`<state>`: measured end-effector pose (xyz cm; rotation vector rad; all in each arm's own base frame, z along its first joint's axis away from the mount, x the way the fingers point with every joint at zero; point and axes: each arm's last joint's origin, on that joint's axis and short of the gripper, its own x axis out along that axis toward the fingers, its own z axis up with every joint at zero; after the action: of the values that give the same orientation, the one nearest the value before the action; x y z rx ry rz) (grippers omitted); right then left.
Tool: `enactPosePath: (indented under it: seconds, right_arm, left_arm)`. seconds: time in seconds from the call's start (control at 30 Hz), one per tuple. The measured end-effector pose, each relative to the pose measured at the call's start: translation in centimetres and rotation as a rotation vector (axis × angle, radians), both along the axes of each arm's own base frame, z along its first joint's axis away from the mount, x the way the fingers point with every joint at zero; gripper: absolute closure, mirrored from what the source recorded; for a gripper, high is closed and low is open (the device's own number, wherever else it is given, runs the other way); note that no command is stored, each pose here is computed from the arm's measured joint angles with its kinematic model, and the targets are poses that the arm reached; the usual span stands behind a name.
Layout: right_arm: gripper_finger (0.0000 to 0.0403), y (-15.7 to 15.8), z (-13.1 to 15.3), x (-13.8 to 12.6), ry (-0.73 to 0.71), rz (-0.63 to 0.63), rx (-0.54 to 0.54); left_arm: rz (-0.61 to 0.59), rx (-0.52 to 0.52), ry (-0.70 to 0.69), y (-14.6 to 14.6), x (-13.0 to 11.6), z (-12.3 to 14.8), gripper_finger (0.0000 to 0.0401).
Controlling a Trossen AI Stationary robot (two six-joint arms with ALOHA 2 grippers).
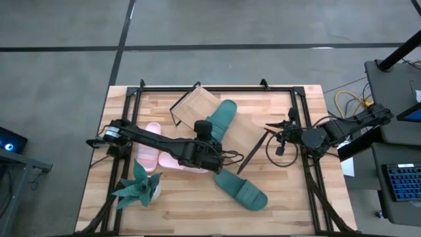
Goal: Pick and place slides into the shelf
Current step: Put the right green slide on the shelf
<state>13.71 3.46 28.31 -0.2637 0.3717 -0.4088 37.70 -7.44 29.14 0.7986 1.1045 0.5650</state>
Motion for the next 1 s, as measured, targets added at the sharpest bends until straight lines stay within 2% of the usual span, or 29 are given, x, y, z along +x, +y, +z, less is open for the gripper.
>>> enactPosePath:
  seconds: [0.17,0.33,0.57,0.7,0.83,0.93,1.0]
  right_arm:
    - [0.0339,0.0,0.0,0.0,0.0,0.0,0.0]
    - [0.0339,0.0,0.0,0.0,0.0,0.0,0.0]
    - [0.0339,0.0,0.0,0.0,0.0,0.0,-0.001]
    - [0.0339,0.0,0.0,0.0,0.002,0.001,-0.004]
    - [0.0339,0.0,0.0,0.0,0.011,0.003,-0.026]
    - [0.0339,-0.2,0.1,-0.1,0.002,-0.053,-0.053]
    - [0.0339,-0.3,0.1,-0.1,-0.003,-0.087,-0.068]
  left_arm:
    - [-0.008,0.01,0.011,0.0,0.0,0.0,0.0399]
    - [-0.007,0.067,0.008,-0.1,-0.1,0.3,0.0399]
    - [-0.006,0.076,-0.035,-0.3,0.1,1.4,0.0399]
    - [0.004,0.132,-0.06,-0.6,0.0,1.8,0.0399]
    - [-0.003,0.136,-0.083,-1.1,0.0,2.0,0.04]
    - [-0.027,0.141,-0.101,-1.7,0.2,2.1,0.04]
    - [-0.042,0.186,-0.118,-2.1,0.5,2.4,0.04]
